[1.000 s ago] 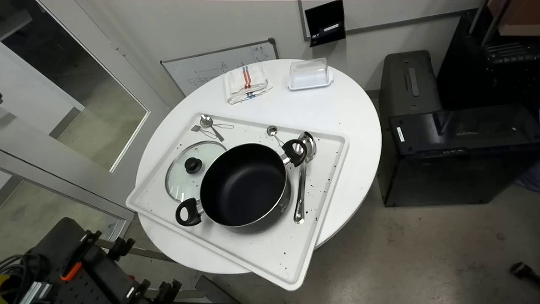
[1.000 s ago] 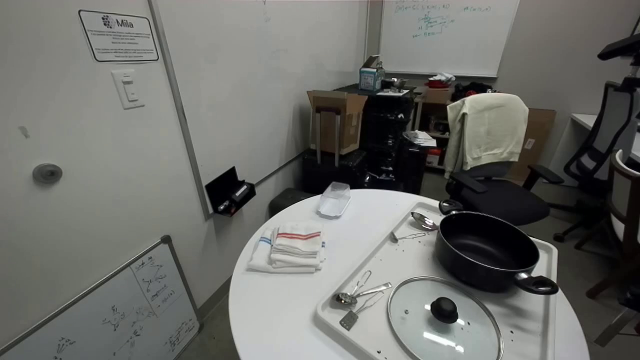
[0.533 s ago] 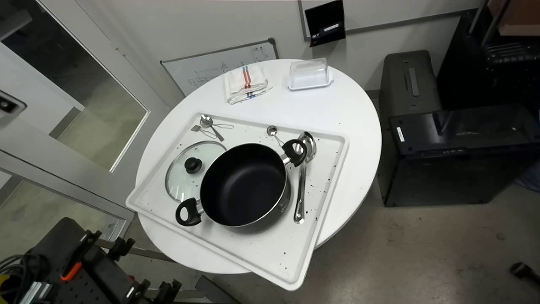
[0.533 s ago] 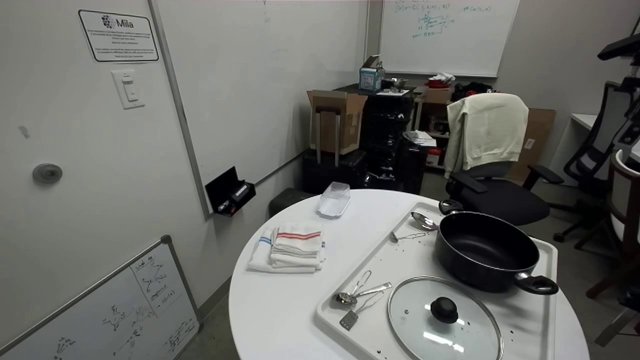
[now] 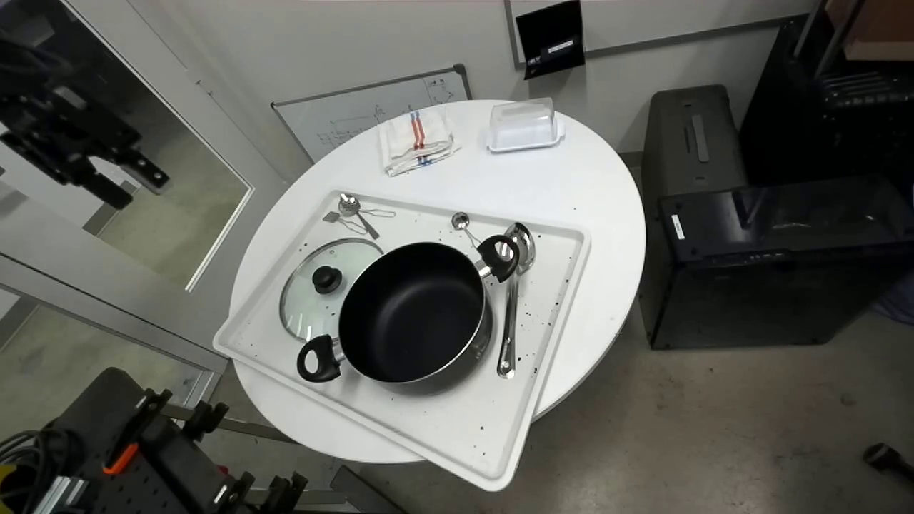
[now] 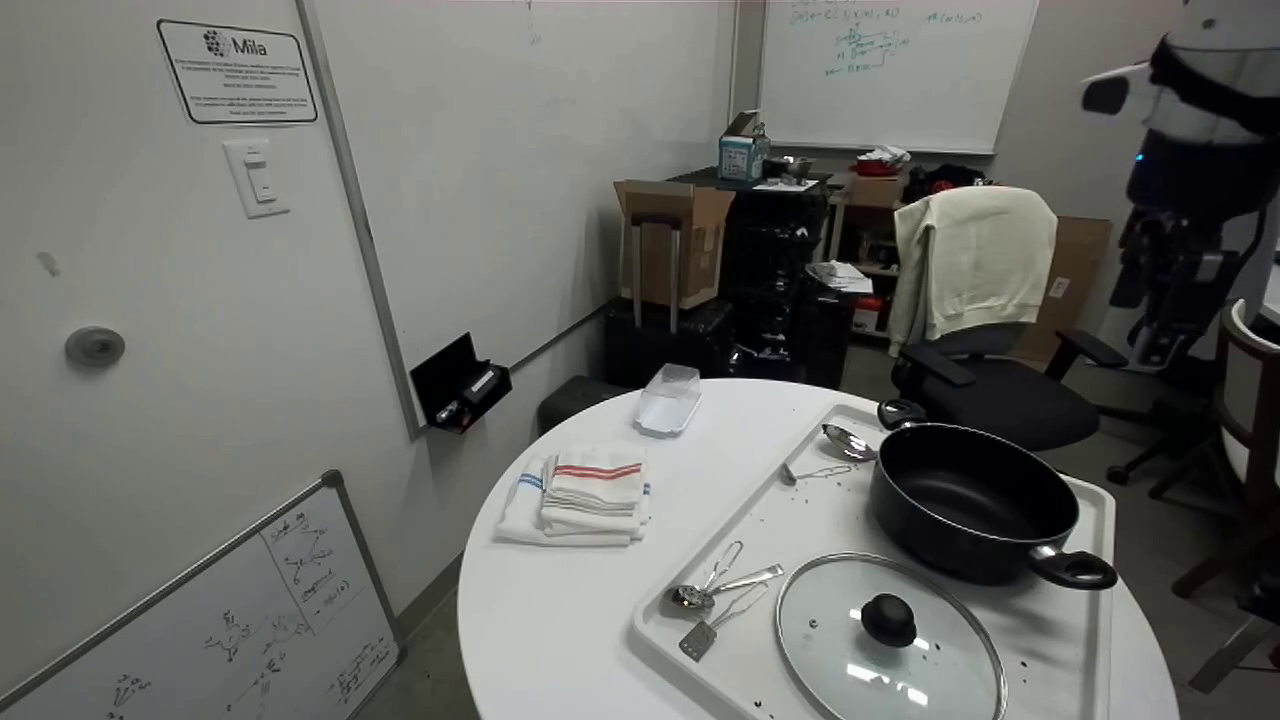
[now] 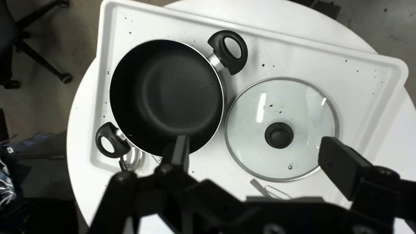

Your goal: Put the lid on the pot

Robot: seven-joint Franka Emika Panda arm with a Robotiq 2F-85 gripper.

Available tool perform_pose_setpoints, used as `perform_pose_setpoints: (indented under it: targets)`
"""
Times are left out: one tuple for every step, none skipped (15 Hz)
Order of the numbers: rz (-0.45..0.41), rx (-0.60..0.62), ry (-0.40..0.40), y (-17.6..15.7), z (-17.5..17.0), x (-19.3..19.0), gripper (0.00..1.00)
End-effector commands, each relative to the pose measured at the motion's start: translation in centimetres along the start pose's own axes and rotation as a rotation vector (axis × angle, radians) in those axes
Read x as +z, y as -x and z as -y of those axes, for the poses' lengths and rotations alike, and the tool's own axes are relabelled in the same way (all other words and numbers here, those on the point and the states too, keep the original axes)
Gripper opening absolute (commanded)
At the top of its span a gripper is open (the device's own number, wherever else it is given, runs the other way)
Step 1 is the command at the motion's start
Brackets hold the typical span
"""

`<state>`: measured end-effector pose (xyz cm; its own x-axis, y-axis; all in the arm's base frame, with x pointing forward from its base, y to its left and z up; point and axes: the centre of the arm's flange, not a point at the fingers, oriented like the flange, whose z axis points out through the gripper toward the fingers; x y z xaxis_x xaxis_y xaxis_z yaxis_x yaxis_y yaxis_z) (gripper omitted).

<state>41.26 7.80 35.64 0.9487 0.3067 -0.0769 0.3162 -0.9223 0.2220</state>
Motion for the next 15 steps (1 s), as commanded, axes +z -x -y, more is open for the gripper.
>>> perform_pose_setpoints:
  targets:
    - [0.051, -0.153, 0.002, -4.9, 0.2, 2.9, 1.00]
    - [0.061, -0.191, 0.004, -5.6, 0.4, 3.8, 1.00]
    - [0.074, -0.228, 0.005, -6.3, 0.7, 4.6, 1.00]
    - [0.087, -0.266, 0.009, -7.0, 1.1, 5.5, 1.00]
    - [0.098, -0.304, 0.006, -7.6, 1.4, 6.2, 1.00]
    - [0.112, -0.337, 0.010, -8.2, 1.8, 7.1, 1.00]
    - [0.129, -0.376, 0.008, -8.9, 2.2, 8.1, 1.00]
    - [0.142, -0.413, 0.005, -9.4, 2.6, 8.9, 1.00]
    - [0.154, -0.451, 0.007, -9.9, 3.0, 9.9, 1.00]
    - [0.167, -0.487, 0.002, -10.2, 3.4, 10.8, 1.00]
    - [0.175, -0.519, 0.005, -10.6, 3.8, 11.7, 1.00]
    - [0.184, -0.550, 0.005, -10.8, 4.1, 12.8, 1.00]
    - [0.189, -0.577, 0.008, -11.0, 4.3, 13.8, 1.00]
    - [0.190, -0.602, 0.010, -11.1, 4.5, 14.8, 1.00]
    - [0.186, -0.626, 0.014, -11.3, 4.7, 15.8, 1.00]
